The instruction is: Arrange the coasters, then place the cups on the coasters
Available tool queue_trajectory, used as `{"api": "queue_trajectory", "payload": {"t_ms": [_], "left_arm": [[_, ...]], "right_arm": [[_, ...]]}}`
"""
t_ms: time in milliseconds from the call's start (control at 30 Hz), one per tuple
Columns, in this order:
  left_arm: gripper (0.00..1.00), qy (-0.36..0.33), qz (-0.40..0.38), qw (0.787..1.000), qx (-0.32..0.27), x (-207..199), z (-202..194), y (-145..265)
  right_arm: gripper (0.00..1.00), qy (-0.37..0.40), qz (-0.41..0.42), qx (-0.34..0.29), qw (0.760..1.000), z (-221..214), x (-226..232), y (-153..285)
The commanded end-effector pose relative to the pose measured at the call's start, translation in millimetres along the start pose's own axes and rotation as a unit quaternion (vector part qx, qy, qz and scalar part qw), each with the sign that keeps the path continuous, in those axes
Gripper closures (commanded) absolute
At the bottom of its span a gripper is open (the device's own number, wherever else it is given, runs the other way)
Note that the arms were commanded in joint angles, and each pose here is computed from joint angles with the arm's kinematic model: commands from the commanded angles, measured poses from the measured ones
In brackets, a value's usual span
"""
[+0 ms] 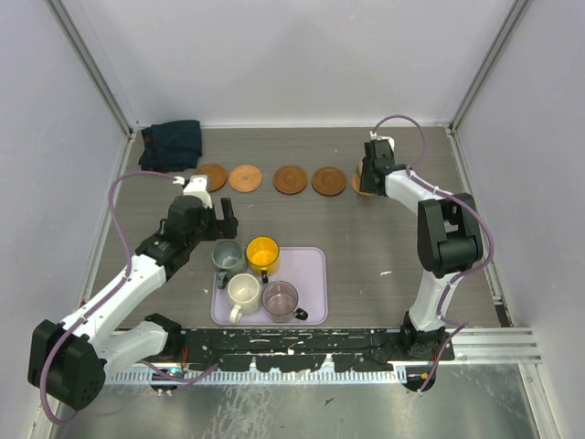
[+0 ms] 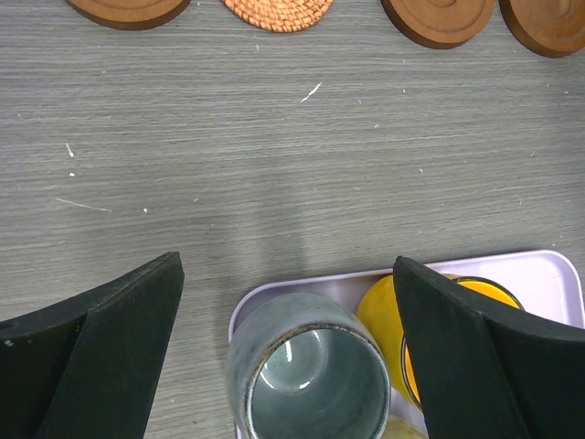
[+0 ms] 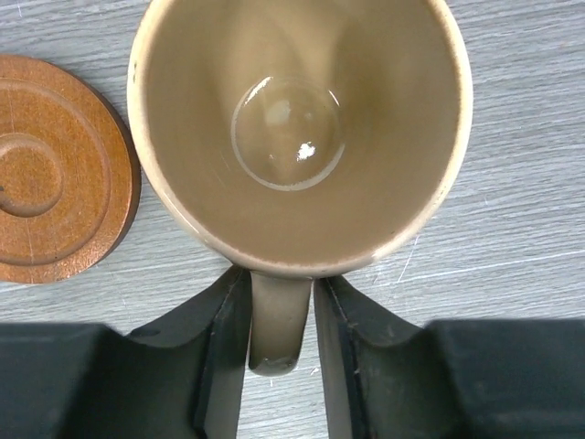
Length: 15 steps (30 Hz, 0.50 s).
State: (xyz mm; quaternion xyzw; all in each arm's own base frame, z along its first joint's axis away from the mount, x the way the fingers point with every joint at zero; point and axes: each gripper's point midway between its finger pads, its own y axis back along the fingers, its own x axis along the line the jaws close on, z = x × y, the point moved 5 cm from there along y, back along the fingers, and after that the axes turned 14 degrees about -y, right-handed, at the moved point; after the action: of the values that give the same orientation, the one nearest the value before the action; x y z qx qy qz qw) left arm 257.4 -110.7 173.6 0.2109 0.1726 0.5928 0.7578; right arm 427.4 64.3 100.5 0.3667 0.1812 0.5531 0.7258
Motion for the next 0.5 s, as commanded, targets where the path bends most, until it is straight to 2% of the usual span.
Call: {"api": "queue_trajectory", "payload": {"t_ms": [0, 200, 267, 467], "left_arm": [[0.01, 0.003, -0.006, 0.999, -0.032, 0, 13, 3], [0.01, 0.003, -0.005, 1.0, -0.031, 0, 13, 3], [0.01, 0.002, -0.007, 1.0, -0.03, -1, 13, 2], [0.0, 0.003, -0.007, 0.999, -0.033, 0, 13, 4]], "right_arm": [[0.67, -0.02, 0.005, -0.038, 0.999, 26, 7, 5], [0.91, -0.009, -0.008, -0.032, 0.999, 20, 2, 3], [0.97, -0.001, -0.007, -0.037, 0.999, 22, 1, 3], [0.99, 0.021, 0.025, -0.082, 0.996, 31, 4, 10]]}}
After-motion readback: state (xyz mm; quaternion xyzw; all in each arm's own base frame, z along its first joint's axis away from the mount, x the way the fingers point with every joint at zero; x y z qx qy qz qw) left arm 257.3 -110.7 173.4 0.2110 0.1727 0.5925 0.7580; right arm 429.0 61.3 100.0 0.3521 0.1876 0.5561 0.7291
